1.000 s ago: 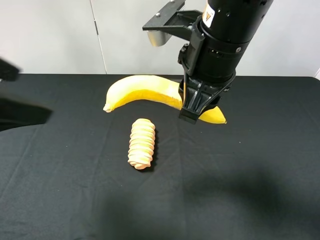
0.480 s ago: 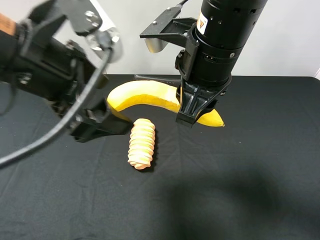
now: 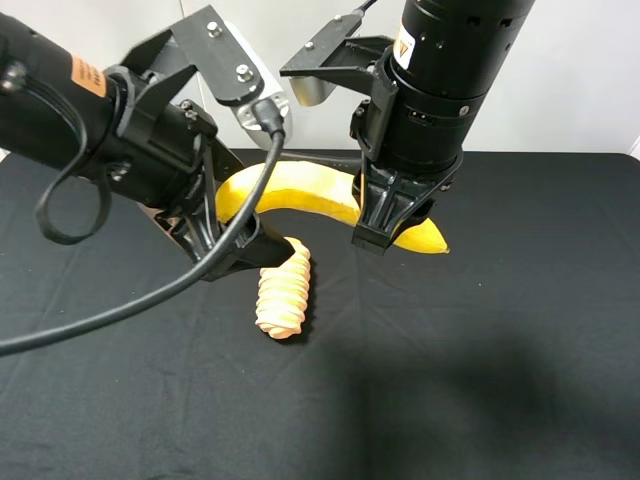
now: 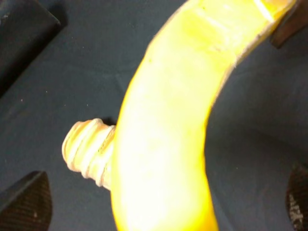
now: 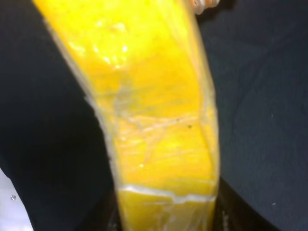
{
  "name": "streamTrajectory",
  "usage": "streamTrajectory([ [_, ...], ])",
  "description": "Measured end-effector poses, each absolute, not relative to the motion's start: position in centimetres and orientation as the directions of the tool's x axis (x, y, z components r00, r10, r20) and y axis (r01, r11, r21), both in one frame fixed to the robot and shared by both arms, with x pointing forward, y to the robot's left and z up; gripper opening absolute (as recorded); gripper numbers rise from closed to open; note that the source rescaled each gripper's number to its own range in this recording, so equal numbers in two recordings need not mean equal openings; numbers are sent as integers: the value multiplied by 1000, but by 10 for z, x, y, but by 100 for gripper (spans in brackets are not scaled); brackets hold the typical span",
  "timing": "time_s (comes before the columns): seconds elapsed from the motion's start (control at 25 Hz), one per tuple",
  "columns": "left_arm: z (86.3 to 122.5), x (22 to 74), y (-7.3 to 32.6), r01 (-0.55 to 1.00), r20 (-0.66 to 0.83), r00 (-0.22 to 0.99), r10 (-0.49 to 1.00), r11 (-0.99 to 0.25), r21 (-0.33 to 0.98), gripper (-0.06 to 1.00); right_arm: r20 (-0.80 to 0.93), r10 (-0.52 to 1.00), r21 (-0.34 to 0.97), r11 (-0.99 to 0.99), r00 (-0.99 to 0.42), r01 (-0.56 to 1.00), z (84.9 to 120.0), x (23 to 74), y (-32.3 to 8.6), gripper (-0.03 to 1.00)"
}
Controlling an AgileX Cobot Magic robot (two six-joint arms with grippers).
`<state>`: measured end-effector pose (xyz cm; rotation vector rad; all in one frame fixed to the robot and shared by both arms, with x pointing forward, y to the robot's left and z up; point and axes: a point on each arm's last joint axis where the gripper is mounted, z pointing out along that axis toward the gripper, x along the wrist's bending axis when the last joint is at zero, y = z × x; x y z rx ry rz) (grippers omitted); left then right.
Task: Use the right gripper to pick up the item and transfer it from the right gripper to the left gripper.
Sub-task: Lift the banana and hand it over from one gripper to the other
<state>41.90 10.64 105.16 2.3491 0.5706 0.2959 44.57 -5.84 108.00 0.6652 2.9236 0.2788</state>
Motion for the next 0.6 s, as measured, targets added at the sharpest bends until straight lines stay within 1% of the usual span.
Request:
streamTrajectory([
  [0.16,1053,421,106,309,66,872,485,-651,693,75,-85,439,208,886,-894,415,1080,446,-58,0],
  [0.28,1054,422,105,305,71,870,489,-644,701,61,-85,439,208,886,-894,415,1080,446,-58,0],
  [0.36,1054,422,105,302,73,868,491,-641,706,45,-85,439,208,886,-894,415,1080,446,-58,0],
  [0.44,1054,422,105,301,75,868,492,-639,708,22,-85,439,208,886,-894,415,1080,446,-58,0],
  [0.48,1055,422,105,303,72,867,493,-637,708,7,-85,440,211,885,-894,416,1080,446,-58,0],
  [0.52,1055,422,105,304,72,866,495,-635,710,0,-83,442,213,883,-893,417,1080,446,-58,0],
  [0.6,1055,422,105,305,70,866,496,-633,712,0,-84,443,215,883,-893,418,1080,446,-58,0],
])
